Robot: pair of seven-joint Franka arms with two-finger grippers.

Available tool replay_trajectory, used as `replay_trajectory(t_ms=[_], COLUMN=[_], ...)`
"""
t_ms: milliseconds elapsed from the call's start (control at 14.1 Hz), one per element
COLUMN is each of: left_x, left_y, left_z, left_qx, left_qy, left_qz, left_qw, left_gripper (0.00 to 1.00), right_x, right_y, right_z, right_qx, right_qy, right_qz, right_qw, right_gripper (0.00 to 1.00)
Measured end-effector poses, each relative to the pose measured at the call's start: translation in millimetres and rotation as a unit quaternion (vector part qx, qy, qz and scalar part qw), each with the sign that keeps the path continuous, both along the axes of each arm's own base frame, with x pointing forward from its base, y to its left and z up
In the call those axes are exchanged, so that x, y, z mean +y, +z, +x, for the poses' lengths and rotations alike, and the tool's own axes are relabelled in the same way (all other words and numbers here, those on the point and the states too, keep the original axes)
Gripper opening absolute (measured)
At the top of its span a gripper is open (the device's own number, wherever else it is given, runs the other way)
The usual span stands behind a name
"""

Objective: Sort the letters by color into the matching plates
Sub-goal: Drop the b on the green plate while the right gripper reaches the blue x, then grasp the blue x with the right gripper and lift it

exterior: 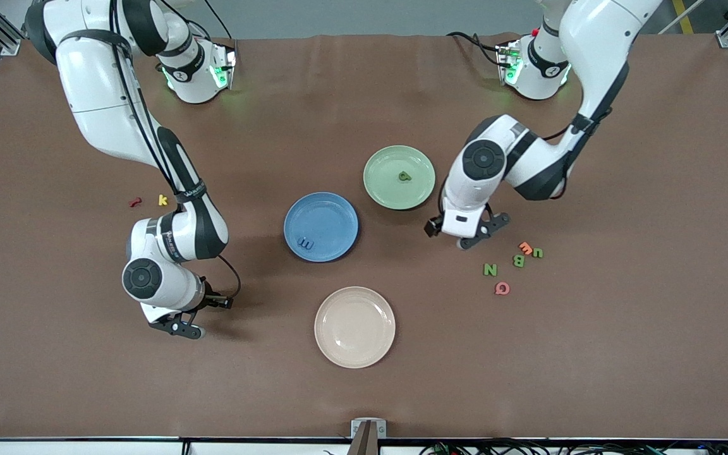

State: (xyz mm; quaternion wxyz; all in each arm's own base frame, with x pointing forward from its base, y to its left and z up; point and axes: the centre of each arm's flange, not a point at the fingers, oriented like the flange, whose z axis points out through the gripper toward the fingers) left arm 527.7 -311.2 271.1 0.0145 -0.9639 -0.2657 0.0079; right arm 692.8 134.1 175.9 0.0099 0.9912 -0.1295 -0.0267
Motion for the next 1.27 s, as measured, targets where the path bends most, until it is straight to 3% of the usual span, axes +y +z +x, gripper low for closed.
replay_trajectory(t_ms=[425, 708, 779, 991, 1204, 1274], left_x=[79.5, 124.9, 134.4, 158.2, 188.6, 199.4], left_y=[4.5, 2.1, 0.3, -2.3, -2.1, -2.2], left_z=[43.3, 59.4, 62.1, 68.4, 75.5, 77.6], left_qx=[-0.005, -0.013, -0.014, -0.008, -0.002, 0.0], left_qy=[-0.065, -0.112, -0.124, -0.17, -0.225, -0.24], left_qz=[0.003, 0.033, 0.041, 0.045, 0.046, 0.045], left_qw=[0.998, 0.993, 0.991, 0.984, 0.973, 0.97], left_gripper=[1.0, 0.99, 0.99, 0.99, 0.98, 0.98], right_x=[-0.6, 0.3, 1.5, 2.1, 1.2, 1.1], right_y=[-0.2, -0.1, 0.3, 0.4, 1.4, 1.3], right_z=[-3.8, -4.0, -4.3, -4.4, -4.6, -4.7], right_qx=[0.018, 0.018, 0.019, 0.019, 0.021, 0.021], right_qy=[0.0, 0.0, 0.001, 0.002, 0.001, 0.001], right_qz=[-0.003, -0.002, -0.002, -0.001, -0.002, -0.002], right_qw=[1.0, 1.0, 1.0, 1.0, 1.0, 1.0], right_gripper=[0.61, 0.58, 0.52, 0.49, 0.37, 0.37])
